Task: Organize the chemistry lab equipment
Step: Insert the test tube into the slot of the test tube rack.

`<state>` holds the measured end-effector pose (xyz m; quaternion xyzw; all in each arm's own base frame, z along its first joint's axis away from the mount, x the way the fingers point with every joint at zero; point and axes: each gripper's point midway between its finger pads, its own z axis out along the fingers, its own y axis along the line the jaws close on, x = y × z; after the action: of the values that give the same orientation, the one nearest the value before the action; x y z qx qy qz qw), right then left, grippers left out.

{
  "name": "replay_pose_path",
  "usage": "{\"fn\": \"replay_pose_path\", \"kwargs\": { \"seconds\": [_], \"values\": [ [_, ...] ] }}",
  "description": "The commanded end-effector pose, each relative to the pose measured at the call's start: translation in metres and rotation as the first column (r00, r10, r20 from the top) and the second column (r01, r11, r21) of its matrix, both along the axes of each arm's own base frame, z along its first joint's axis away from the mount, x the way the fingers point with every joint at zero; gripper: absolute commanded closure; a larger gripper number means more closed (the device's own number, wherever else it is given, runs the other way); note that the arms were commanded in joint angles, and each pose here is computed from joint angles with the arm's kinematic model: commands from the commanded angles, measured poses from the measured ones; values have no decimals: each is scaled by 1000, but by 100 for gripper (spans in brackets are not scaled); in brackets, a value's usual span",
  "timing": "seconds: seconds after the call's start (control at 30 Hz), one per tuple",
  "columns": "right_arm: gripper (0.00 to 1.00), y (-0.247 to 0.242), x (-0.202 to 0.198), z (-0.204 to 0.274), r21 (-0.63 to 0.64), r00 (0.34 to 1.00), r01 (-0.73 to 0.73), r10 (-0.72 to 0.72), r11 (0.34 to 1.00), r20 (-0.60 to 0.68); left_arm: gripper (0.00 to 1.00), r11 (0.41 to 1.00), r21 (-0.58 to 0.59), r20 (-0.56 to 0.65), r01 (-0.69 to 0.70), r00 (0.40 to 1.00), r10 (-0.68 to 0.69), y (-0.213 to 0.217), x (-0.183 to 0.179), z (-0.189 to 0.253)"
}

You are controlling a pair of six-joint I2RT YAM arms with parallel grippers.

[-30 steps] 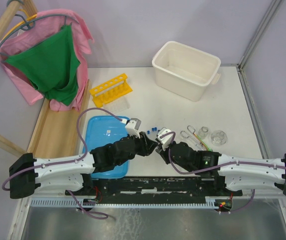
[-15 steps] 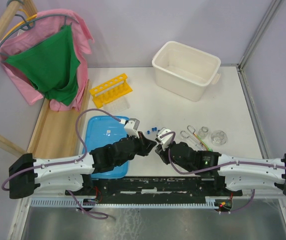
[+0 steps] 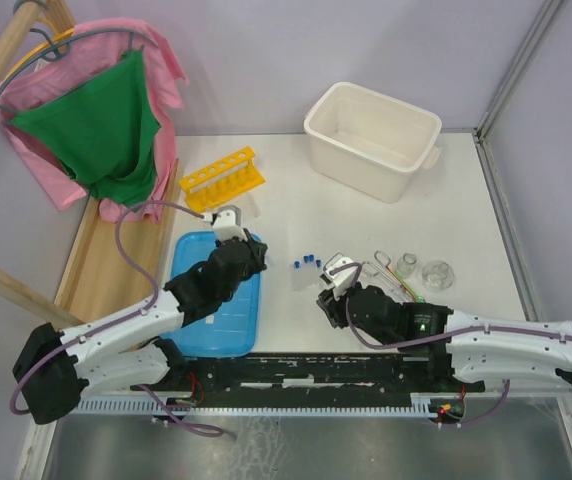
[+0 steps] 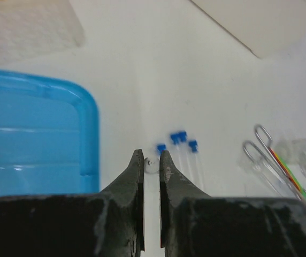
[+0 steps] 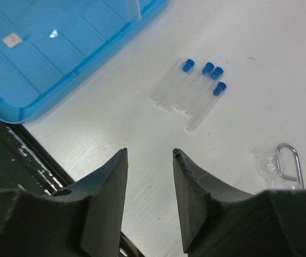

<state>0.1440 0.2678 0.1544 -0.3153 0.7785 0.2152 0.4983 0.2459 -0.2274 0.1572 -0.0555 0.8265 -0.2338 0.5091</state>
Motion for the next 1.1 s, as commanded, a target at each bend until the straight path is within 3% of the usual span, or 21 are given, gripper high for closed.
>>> {"fn": "replay_pose_path", "kwargs": {
  "seconds": [0.0, 0.07, 0.27, 0.43, 0.7, 1.07],
  "values": [
    [53, -17, 16, -13, -94, 989, 148, -147, 985, 16, 97, 971, 135, 107, -198, 977, 184, 54, 58, 40],
    [53, -21, 22, -20, -145, 981, 196, -195, 970, 27, 97, 948, 190, 100, -255, 966, 240, 75, 82, 45],
    [54, -16, 33, -26, -230, 965, 261, -256, 937, 53, 97, 928, 156, 73, -339, 941, 331, 103, 138, 60],
    [52, -18, 50, -14, -204, 944, 330, -323, 922, 65, 97, 875, 243, 118, -418, 908, 401, 113, 173, 67],
    [52, -29, 101, -16, -174, 917, 387, -398, 906, -31, 97, 758, 378, 214, -532, 847, 487, 131, 210, 60],
    [53, -16, 145, -17, -176, 923, 361, -378, 916, -76, 97, 753, 362, 233, -550, 835, 499, 145, 255, 63]
  ]
}}
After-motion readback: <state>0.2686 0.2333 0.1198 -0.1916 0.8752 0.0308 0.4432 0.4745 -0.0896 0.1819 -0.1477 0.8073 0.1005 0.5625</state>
